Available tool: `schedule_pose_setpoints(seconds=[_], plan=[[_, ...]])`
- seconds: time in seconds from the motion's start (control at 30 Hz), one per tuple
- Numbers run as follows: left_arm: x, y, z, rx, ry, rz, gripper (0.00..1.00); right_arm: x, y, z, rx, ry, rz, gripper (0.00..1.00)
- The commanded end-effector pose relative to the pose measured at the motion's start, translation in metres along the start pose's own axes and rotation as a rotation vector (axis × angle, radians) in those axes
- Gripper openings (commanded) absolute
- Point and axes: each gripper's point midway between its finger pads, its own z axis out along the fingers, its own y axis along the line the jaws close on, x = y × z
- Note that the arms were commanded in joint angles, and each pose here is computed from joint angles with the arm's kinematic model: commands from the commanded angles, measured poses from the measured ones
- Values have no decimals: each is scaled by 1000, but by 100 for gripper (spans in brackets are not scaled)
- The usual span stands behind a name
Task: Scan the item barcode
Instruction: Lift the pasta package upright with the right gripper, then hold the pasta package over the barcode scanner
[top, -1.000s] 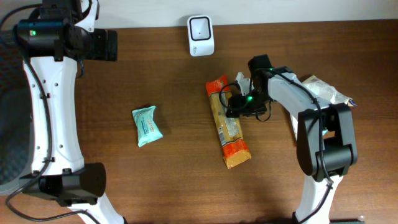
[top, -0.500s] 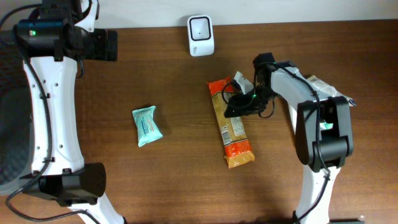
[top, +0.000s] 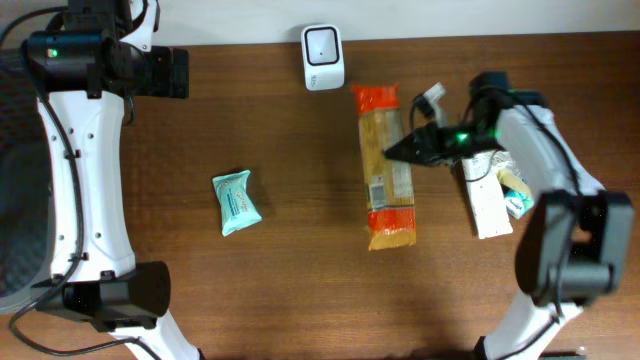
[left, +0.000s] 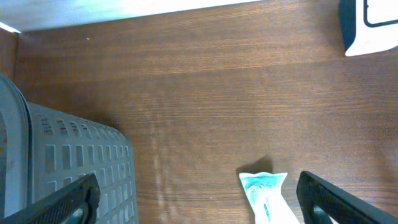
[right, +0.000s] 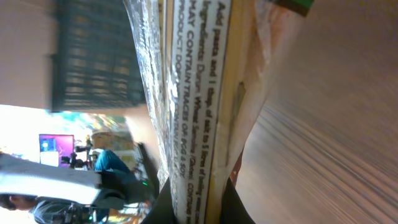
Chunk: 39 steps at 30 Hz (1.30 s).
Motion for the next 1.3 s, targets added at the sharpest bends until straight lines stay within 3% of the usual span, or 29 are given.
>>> schedule_pose_setpoints(seconds=[0.0,0.1,0.27,0.47,0.53,0.63,0.67,0.7,0.73,0.87,0.97,1.13,1.27], plan=[[-3,1,-11,-1,-27,12,99,-24,108,-44,-256,-164,-220,4],[-3,1,-11,-1,-27,12,99,-31,148,-78,-289,-242,-332,4],[-3,1,-11,-1,-27,12,99,-79,116,-118,-72,-379,-203,4],[-3,1,-11,-1,-27,12,99,-103,123,-103,-13,-416,-247,4],[-3,1,-11,-1,-27,12,99,-130,86,-69,397,-491,-280,4],[-3,1,-11,-1,-27,12,99,-159,70,-37,983,-576,-515,4],[-3,1,-11,-1,-27,12,99,-174,85,-14,1103,-572,-727,4],[-3,1,-11,-1,-27,12,99,-202,101,14,1252,-539,-1095,4],[-3,1,-11,-1,-27,12,99,-218,100,30,1314,-516,-1279,4],[-3,1,-11,-1,-27,12,99,-249,91,69,1369,-618,-1590,4],[-3,1,-11,-1,-27,12,99,-251,51,105,1476,-499,-1833,4],[-3,1,-11,-1,-27,12,99,-246,57,128,1373,-528,-1976,4],[-3,1,-11,-1,-27,12,99,-238,39,143,1314,-421,-1981,4]])
